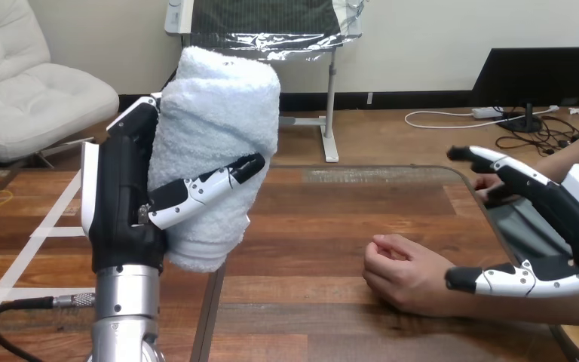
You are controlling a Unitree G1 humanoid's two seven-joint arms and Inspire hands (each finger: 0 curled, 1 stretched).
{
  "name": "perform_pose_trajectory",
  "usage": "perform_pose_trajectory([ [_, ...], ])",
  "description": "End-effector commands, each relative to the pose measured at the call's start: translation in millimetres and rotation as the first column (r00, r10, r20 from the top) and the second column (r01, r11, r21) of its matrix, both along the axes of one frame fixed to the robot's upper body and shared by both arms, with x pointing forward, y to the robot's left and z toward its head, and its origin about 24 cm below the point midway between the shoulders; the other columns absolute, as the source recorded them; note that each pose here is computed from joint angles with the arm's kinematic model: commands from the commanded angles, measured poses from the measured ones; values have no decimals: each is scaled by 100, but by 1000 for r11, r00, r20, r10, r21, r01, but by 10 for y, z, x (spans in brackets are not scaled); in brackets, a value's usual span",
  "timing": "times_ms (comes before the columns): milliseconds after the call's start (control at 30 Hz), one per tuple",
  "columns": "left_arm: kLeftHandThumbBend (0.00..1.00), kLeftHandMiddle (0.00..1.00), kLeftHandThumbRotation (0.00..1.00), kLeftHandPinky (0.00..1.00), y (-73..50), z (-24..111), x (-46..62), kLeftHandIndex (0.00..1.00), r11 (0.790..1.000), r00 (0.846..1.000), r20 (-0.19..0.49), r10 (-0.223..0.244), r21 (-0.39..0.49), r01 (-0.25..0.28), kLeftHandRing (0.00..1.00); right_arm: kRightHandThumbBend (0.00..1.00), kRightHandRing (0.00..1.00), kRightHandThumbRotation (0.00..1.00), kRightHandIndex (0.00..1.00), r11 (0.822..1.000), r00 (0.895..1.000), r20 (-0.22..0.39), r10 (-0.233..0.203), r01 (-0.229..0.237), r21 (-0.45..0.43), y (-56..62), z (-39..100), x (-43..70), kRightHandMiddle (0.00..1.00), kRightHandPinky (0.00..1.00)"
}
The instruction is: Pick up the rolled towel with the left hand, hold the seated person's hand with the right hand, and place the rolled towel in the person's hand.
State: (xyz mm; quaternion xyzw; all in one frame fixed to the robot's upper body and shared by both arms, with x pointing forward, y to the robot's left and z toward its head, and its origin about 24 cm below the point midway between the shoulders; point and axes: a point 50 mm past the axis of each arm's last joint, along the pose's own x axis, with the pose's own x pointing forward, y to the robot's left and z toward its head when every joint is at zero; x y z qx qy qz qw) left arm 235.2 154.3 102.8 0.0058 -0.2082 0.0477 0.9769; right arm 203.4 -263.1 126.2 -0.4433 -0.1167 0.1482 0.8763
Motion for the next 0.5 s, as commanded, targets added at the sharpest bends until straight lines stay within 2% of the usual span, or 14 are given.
perform_pose_trajectory([
  [0,48,34,0,20,-35,271,-22,38,999,988,150,-28,-26,33,27,100,91,54,91,996,999,41,-15,19,-93,-84,184,133,93,76],
  [233,47,34,0,20,-51,307,-50,38,997,983,175,-47,-49,57,26,100,90,49,91,991,1000,16,-18,20,-131,-131,178,178,92,76],
  [467,47,33,0,19,-55,331,-68,38,997,983,178,-47,-52,57,26,100,87,45,89,986,1000,-6,-9,8,-168,-173,150,224,89,75],
])
